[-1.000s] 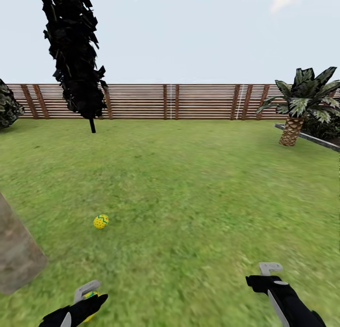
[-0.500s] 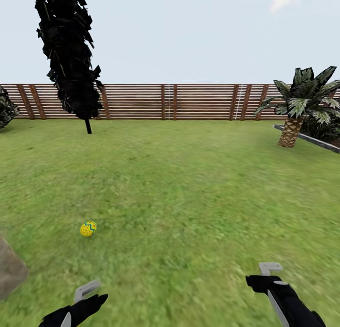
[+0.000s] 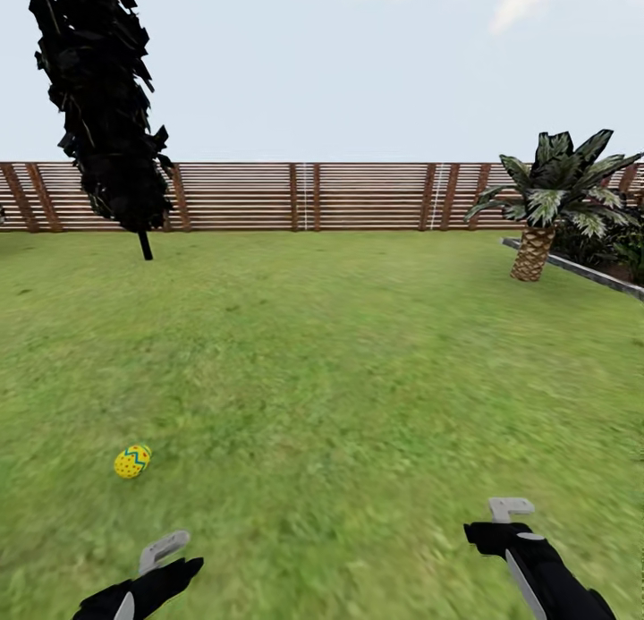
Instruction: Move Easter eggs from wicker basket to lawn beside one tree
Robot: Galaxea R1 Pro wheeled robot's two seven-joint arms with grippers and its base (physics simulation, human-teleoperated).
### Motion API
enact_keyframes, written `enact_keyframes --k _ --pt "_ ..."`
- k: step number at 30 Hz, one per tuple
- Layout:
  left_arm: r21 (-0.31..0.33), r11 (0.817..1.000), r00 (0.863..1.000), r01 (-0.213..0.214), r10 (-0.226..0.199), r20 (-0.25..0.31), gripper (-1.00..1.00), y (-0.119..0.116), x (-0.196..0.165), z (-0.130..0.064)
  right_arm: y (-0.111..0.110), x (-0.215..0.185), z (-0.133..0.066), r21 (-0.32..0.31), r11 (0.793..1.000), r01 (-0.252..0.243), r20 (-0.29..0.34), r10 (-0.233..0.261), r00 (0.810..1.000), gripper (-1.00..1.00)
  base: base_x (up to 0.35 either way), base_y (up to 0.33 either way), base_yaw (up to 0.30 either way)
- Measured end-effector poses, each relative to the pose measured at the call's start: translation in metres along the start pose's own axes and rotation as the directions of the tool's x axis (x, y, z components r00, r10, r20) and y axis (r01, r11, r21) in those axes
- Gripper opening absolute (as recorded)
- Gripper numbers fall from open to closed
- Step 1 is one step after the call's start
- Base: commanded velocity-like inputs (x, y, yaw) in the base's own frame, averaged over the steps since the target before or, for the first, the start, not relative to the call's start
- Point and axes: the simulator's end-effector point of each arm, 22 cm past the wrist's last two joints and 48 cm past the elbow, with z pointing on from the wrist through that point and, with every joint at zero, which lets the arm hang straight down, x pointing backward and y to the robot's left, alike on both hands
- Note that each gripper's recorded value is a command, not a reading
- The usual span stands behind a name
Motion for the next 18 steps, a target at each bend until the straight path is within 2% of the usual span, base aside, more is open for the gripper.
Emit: enact_keyframes --k 6,18 --pt "0.005 1.0 1.0 -0.002 0.002 0.006 1.0 -0.0026 -0.0026 -0.0013 0.0005 -0.0036 -0.002 -0.001 1.0 -0.001 0.008 0.001 1.0 1.0 0.317 -0.121 -0.185" --pt "0.011 1.0 1.0 -0.008 0.008 0.019 1.0 -0.0063 -0.0084 -0.0044 -0.0004 -0.0104 -0.006 -0.001 1.0 -0.004 0.023 0.004 1.0 1.0 0.288 -0.203 -0.185"
